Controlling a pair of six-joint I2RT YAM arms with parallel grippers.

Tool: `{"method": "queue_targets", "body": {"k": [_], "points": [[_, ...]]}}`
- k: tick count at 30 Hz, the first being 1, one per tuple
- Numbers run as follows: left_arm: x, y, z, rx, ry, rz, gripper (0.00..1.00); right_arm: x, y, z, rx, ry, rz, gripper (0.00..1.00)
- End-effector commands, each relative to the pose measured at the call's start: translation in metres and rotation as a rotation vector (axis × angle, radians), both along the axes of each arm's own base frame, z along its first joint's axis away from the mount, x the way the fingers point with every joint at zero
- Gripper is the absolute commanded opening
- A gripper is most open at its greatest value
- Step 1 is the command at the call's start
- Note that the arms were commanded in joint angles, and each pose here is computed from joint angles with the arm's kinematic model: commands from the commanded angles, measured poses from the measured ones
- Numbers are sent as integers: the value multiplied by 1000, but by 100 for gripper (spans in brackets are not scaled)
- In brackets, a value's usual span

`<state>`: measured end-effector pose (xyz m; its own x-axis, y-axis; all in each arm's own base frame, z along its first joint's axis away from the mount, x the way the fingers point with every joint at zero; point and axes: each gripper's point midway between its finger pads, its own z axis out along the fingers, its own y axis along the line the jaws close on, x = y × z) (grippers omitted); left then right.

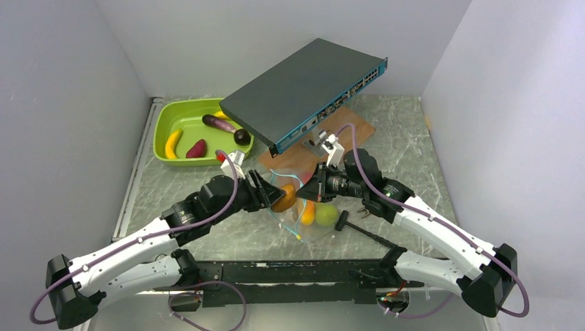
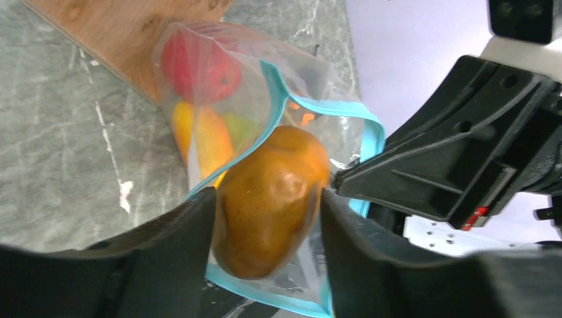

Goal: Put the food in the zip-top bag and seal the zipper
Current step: Place the fake vegetable in the zipper food storage bag.

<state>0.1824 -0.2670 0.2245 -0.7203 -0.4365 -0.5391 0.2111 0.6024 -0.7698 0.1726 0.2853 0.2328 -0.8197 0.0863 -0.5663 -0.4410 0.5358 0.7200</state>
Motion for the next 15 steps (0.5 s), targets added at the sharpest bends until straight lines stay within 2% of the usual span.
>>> {"method": "queue_targets", "body": {"k": [1, 7, 11, 15], "points": [[-1, -8, 42, -107, -82, -26, 72, -1, 5, 32, 69, -53, 17, 0], [-9, -1, 45, -122, -106, -42, 89, 1, 2, 25, 57, -54, -3, 0], [-10, 15, 55, -90, -146, -12, 89, 3, 3, 19, 44, -51, -5, 0], [-9, 44, 42, 39, -144, 51, 88, 5, 3, 17, 35, -55, -5, 0]]}}
